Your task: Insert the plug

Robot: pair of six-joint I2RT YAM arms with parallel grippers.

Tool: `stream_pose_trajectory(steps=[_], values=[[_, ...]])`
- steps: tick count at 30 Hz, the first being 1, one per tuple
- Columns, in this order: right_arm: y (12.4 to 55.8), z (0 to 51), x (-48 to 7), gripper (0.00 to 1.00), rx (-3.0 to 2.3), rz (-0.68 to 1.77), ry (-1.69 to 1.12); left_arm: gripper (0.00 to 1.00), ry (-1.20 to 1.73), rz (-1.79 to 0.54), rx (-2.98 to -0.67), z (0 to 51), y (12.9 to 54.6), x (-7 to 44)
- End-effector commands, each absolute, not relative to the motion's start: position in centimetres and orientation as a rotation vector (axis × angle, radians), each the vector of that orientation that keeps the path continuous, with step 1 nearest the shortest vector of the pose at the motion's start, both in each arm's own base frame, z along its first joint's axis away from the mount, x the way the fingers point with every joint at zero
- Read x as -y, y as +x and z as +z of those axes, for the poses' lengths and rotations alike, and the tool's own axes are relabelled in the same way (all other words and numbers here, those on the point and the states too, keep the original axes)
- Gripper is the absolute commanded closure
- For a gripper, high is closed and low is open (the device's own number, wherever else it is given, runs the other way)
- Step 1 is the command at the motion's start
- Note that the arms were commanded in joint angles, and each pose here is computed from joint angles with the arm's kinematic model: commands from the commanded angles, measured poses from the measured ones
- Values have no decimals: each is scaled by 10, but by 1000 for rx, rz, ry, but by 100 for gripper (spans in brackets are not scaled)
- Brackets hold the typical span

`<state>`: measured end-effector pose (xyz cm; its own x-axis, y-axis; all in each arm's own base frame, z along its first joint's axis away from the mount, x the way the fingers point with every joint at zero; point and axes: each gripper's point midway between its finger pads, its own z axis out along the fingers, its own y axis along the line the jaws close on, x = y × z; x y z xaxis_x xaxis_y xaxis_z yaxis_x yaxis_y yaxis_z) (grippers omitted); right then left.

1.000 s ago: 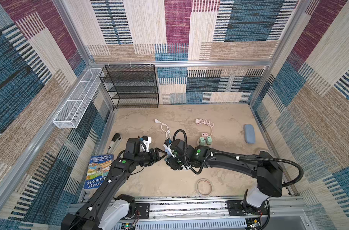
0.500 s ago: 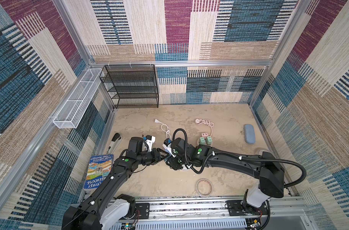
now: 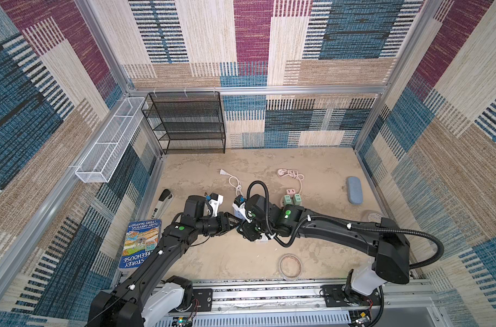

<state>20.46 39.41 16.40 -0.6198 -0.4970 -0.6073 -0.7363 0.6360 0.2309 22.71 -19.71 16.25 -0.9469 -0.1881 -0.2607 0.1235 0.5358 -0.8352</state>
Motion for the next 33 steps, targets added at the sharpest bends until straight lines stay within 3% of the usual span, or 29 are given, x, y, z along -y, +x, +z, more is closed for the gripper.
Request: stream_pose_trajectory(steps=[1,10,14,16,23,33], values=[[210,178,-400,100,-2308,666,-942,54,-26,-1404,-2448,167,225,200],[214,183,-402,100,-2287,657,-942,61,-6,-1479,-2435,169,224,208],[217,182,-402,100,-2287,646,-933,92,-5,-1488,-2433,169,225,210],[218,182,-402,90,-2285,642,-926,100,-11,-1496,-2429,169,226,211],[229,194,-385,52,-2196,617,-822,100,-75,-1502,-2405,168,237,211],[236,240,-339,25,-1872,755,-615,100,-196,-1691,-2292,189,256,223]])
